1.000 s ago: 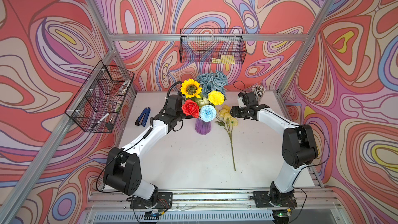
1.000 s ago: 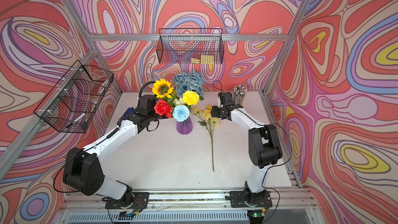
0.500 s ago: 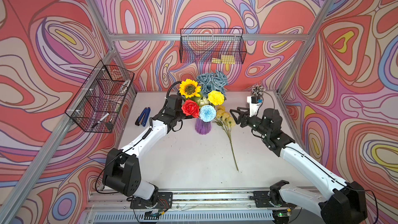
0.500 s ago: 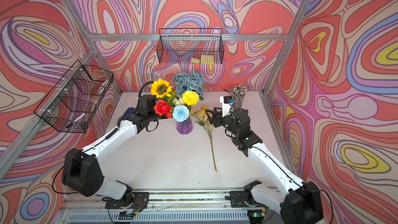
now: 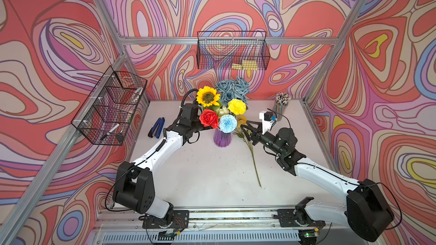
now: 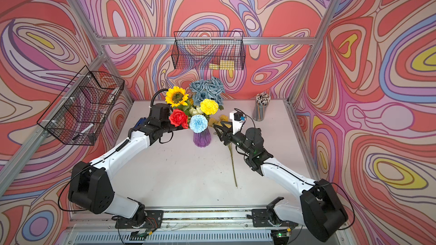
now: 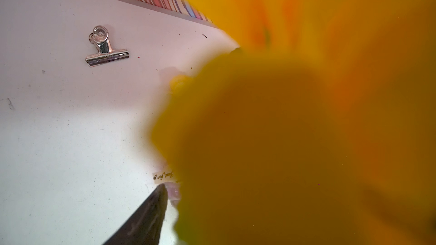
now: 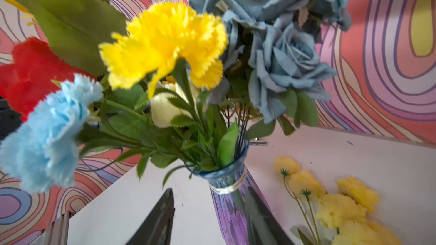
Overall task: Pick out yellow flowers from the vase
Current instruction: Pick up the flower from the vase, then place the flower at the center of the board.
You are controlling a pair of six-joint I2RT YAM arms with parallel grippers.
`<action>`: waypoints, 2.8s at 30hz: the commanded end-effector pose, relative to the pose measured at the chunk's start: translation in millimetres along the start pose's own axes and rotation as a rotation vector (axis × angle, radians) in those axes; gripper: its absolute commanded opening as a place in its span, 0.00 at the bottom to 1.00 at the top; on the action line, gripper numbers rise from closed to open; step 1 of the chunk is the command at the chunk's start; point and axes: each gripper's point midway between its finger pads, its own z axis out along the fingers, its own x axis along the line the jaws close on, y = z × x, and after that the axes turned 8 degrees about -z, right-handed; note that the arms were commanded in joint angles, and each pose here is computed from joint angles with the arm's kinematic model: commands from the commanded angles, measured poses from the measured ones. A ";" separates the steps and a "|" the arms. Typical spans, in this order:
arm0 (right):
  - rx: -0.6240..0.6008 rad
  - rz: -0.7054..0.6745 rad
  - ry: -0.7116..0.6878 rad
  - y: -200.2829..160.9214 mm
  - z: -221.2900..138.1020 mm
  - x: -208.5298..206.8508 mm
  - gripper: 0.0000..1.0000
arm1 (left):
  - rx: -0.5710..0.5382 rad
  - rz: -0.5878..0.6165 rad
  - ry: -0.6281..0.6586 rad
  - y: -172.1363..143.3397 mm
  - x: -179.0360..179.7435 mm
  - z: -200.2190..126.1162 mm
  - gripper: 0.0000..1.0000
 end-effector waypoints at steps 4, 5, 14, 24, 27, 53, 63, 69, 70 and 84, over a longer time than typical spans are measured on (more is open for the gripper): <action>-0.073 -0.058 0.073 27.6 22.3 12.6 0.46 | 0.035 -0.033 0.006 -8.0 8.3 6.4 0.72; -0.072 -0.061 0.085 28.0 25.8 14.6 0.45 | 0.033 -0.032 0.006 -7.1 7.7 5.9 0.72; -0.037 -0.064 0.139 22.4 46.6 28.7 0.45 | 0.031 -0.030 0.018 -6.1 12.4 3.4 0.72; -0.019 -0.089 0.116 23.3 63.3 28.6 0.28 | 0.028 -0.026 0.018 -5.3 12.8 2.0 0.72; -0.012 -0.101 0.096 25.0 62.0 26.1 0.19 | 0.027 -0.023 0.019 -5.3 12.6 1.6 0.72; -0.029 -0.269 -0.005 105.7 34.1 29.9 0.00 | 0.014 -0.001 0.032 -1.3 12.0 -4.1 0.72; 0.062 -0.316 -0.161 158.7 13.0 16.3 0.00 | 0.015 0.003 0.037 -2.2 13.4 -4.1 0.72; 0.025 -0.297 -0.236 199.6 -16.5 17.1 0.00 | 0.011 0.009 0.043 -1.4 14.6 -4.1 0.72; 0.023 -0.286 -0.257 206.3 -21.7 15.3 0.00 | 0.012 0.011 0.044 -1.3 14.4 -4.5 0.72; 0.494 0.008 -0.535 120.4 -60.9 -87.5 0.00 | 0.011 0.027 0.050 -2.4 15.3 -7.6 0.72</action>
